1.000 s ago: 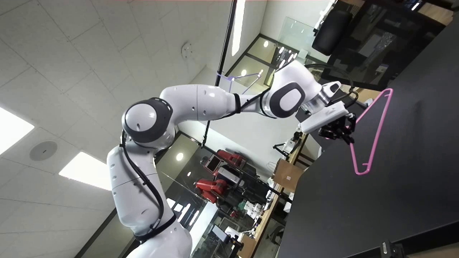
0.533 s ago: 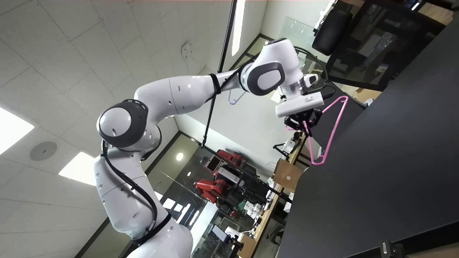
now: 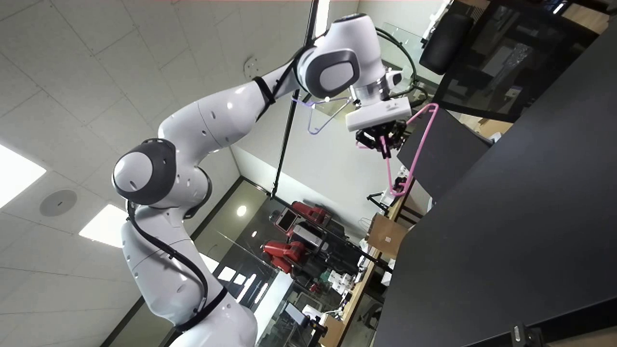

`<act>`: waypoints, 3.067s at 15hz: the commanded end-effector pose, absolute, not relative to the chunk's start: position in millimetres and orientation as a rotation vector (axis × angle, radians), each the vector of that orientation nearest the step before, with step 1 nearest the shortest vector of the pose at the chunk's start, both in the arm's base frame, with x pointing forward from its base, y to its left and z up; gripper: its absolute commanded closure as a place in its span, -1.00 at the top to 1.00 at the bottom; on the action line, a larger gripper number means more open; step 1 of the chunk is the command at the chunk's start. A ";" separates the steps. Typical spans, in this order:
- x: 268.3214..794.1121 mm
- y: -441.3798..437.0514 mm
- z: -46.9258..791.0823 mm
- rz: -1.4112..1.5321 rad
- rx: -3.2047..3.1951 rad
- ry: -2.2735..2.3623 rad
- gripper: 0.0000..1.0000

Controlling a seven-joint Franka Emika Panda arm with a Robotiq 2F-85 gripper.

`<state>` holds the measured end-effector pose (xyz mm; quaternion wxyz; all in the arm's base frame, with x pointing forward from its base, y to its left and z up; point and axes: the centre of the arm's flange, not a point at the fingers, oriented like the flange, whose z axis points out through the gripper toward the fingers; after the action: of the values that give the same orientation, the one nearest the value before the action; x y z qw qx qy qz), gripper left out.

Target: Pick the pink hanger on the table and hang it on the stand

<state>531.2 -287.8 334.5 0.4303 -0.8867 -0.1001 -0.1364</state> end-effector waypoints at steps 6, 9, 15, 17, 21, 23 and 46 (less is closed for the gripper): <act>522.2 -336.5 409.7 -0.483 -2.215 -0.166 -0.96; 515.4 -335.6 391.4 -0.487 -2.203 -0.192 -0.83; 518.5 -331.3 385.0 -0.473 -2.198 -0.196 -0.83; 518.2 -331.6 385.0 -0.473 -2.199 -0.195 -0.83; 522.1 -332.5 387.4 -0.483 -2.190 -0.197 -0.96; 531.4 -336.4 399.4 -0.510 -2.166 -0.194 -0.96; 655.7 -373.1 605.1 -0.860 -1.935 -0.308 -0.96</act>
<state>623.0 -345.8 577.2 0.4616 -0.7981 -0.1498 -0.3572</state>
